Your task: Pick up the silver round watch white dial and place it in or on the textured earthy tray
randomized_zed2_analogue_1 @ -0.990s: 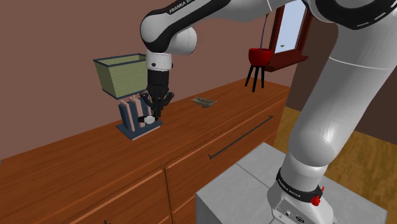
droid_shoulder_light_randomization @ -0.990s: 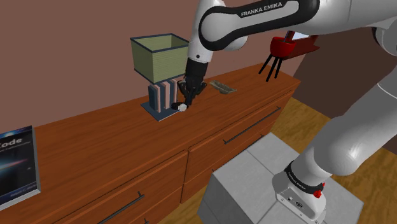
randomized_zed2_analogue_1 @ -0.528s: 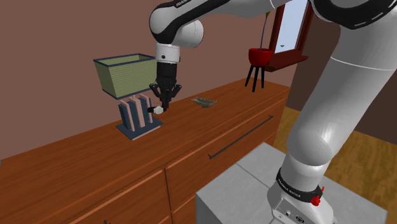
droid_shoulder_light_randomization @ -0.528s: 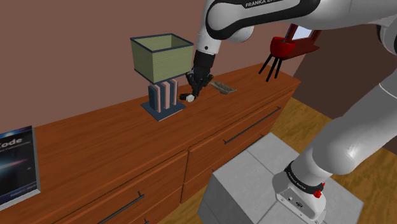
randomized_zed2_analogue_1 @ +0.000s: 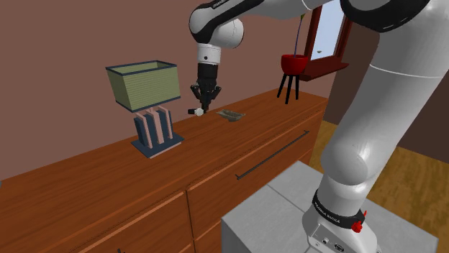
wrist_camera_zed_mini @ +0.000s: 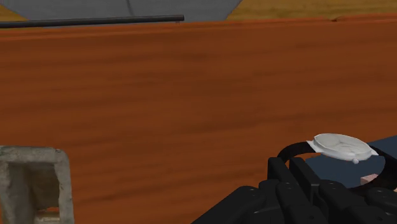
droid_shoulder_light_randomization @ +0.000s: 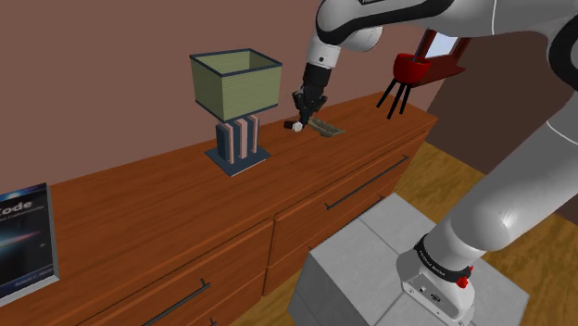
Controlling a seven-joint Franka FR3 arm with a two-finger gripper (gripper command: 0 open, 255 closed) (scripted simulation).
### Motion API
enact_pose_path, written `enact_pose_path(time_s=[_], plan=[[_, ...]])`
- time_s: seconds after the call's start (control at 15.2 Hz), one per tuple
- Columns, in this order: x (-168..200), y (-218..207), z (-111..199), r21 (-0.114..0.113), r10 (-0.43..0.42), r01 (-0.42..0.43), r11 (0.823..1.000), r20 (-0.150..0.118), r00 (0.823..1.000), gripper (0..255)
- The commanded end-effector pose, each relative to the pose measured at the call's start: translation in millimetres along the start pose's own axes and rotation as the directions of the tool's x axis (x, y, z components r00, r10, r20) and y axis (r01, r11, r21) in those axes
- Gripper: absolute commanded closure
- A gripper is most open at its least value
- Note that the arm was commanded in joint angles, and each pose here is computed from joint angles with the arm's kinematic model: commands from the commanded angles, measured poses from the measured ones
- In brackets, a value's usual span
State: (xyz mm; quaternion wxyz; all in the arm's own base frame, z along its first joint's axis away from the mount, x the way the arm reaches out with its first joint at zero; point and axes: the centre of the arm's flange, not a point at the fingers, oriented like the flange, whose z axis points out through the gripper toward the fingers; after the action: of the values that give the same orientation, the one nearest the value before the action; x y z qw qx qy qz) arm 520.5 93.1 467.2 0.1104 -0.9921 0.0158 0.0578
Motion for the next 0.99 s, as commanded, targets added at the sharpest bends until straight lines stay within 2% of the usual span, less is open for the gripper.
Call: enact_pose_path(time_s=[0.0, 0.92], plan=[[8.7, 24.0, -3.8, 0.000, -0.001, 0.001, 1.000, 0.000, 1.000, 255], [72.5, 189.6, -55.6, 0.000, -0.001, 0.001, 1.000, 0.000, 1.000, 255]])
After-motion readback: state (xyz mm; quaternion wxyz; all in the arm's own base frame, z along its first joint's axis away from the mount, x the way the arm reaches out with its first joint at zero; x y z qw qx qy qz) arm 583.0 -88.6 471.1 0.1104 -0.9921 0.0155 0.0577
